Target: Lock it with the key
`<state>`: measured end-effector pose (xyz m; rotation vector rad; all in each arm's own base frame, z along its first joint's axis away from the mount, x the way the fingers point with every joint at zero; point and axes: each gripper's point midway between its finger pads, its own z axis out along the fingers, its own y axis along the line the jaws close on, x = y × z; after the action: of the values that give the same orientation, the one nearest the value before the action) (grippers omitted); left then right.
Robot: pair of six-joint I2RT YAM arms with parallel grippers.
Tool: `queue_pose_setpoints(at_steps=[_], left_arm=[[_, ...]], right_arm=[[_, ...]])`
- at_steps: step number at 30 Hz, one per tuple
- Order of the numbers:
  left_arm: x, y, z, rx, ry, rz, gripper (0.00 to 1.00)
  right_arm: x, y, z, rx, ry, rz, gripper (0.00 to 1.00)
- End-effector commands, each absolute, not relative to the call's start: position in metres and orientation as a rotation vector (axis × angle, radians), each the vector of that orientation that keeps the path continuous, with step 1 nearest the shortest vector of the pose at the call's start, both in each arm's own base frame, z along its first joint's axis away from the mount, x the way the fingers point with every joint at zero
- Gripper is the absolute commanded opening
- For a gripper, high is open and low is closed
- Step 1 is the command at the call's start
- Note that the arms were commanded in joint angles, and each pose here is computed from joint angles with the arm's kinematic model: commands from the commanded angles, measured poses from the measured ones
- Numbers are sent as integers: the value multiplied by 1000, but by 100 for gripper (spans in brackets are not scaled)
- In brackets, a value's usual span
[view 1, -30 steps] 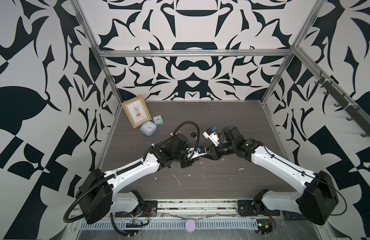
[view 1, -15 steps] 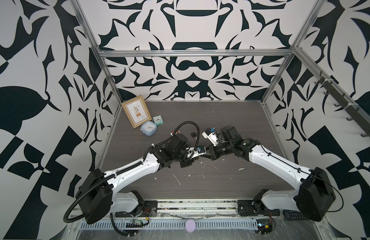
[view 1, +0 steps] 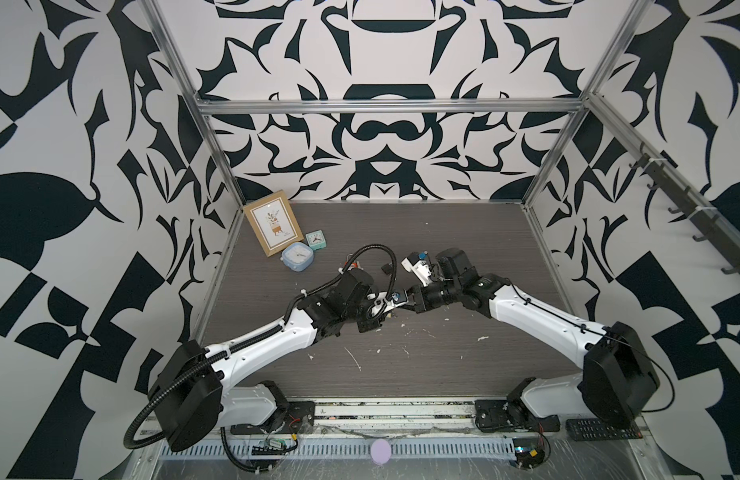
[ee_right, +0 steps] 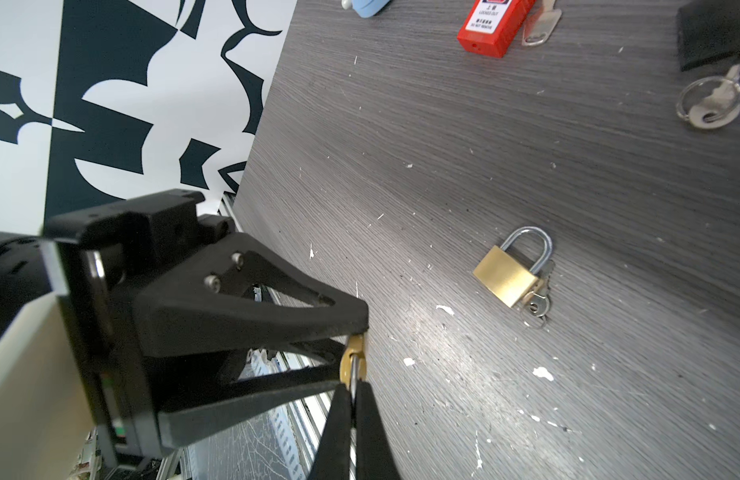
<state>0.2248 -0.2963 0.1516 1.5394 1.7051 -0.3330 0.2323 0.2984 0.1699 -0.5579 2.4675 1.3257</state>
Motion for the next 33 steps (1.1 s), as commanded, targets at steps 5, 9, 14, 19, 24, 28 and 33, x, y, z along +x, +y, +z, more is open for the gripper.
queue_pose_setpoints(at_steps=[5,9,14,19,24,28,33], left_arm=[[243,-309,205,1358,1545,-339,0],[243,-311,217,1328,1520,-359,0],[243,-316,234,1289,1503,-406,0],[244,-322,250,1251,1473,-443,0],[246,-325,263,1216,1447,-464,0],[246,-326,273,1181,1420,-481,0],[244,-328,281,1173,1388,-504,0]], right_arm=[[226,308,177,-576,2467,1412,0],[227,308,173,-568,2477,1409,0],[227,309,169,-560,2479,1413,0],[227,309,163,-550,2493,1413,0],[227,309,159,-547,2503,1411,0],[226,309,154,-546,2515,1412,0],[225,310,149,-548,2527,1414,0]])
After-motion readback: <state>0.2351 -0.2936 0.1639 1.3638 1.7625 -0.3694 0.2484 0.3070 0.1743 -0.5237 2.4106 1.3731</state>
